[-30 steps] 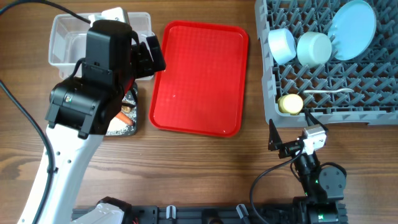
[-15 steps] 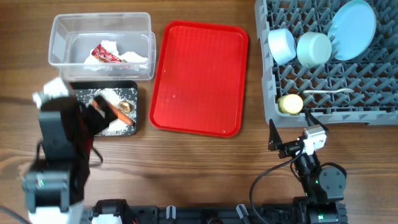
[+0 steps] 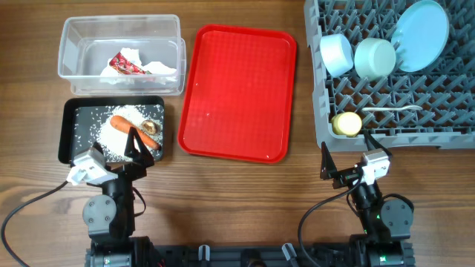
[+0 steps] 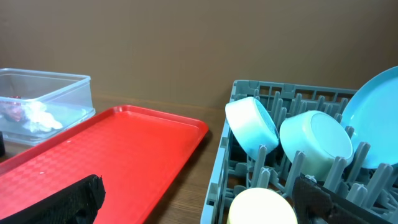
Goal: Sort waste into correct bins and load items into the dishwasher rack
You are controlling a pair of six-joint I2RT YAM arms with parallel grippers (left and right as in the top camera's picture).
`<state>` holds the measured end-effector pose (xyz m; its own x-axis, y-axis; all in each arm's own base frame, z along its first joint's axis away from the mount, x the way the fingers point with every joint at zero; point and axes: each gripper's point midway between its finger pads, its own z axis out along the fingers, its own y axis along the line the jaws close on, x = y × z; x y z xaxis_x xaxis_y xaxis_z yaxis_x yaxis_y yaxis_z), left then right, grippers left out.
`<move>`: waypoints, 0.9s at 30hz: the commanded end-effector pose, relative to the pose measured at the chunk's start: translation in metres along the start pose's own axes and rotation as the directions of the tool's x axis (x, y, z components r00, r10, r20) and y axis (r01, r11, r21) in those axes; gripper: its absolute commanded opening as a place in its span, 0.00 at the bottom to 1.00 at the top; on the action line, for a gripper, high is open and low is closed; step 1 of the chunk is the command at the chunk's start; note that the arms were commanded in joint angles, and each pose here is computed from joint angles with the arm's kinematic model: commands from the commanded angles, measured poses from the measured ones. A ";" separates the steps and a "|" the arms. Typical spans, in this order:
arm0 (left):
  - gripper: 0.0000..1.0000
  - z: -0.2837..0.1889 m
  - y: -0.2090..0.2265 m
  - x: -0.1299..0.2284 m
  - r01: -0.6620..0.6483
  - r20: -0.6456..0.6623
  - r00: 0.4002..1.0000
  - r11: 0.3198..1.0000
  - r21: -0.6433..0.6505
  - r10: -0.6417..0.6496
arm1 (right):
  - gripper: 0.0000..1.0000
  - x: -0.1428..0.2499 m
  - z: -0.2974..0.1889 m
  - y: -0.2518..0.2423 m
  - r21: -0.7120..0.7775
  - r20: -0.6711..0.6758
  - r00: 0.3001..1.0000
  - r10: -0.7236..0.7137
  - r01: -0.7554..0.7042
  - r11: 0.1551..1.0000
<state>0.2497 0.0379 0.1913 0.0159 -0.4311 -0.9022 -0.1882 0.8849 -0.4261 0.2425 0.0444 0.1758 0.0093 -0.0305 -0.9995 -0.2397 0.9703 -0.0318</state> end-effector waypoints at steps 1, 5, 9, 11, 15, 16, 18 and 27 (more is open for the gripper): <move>1.00 -0.001 -0.004 -0.004 -0.033 0.021 0.999 0.999 0.026 0.032 | 1.00 -0.003 0.000 0.000 0.005 0.012 1.000 -0.005 0.005 1.000; 1.00 -0.002 -0.008 -0.009 -0.030 0.074 0.997 0.998 0.055 0.026 | 1.00 -0.003 0.000 0.000 0.005 0.012 1.000 -0.005 0.005 1.000; 1.00 -0.005 -0.013 -0.009 -0.032 0.109 0.994 0.994 0.102 0.020 | 1.00 -0.003 0.000 0.000 0.005 0.012 1.000 -0.005 0.005 1.000; 1.00 -0.006 -0.014 -0.005 -0.033 0.109 0.994 0.993 0.117 0.021 | 1.00 -0.003 0.000 0.000 0.005 0.012 1.000 -0.005 0.005 1.000; 1.00 -0.007 -0.010 0.002 -0.033 0.105 0.994 0.993 0.115 0.021 | 1.00 -0.003 0.000 0.000 0.005 0.012 1.000 -0.005 0.005 1.000; 1.00 -0.007 -0.009 0.003 -0.033 0.101 0.995 0.993 0.113 0.022 | 1.00 -0.003 0.000 0.000 0.005 0.012 1.000 -0.005 0.005 1.000; 1.00 -0.006 -0.006 0.009 -0.032 0.079 0.997 0.995 0.097 0.025 | 1.00 -0.003 0.000 0.000 0.005 0.012 1.000 -0.005 0.005 1.000; 1.00 -0.005 0.005 0.035 -0.044 -0.026 0.999 0.997 0.057 0.046 | 1.00 -0.003 0.000 0.000 0.005 0.012 1.000 -0.004 0.004 1.000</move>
<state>0.2449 0.0275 0.1576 -0.0191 -0.4121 -0.9109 -0.1398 0.9032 -0.4057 0.2425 0.0444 0.1758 0.0093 -0.0305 -0.9995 -0.2397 0.9703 -0.0318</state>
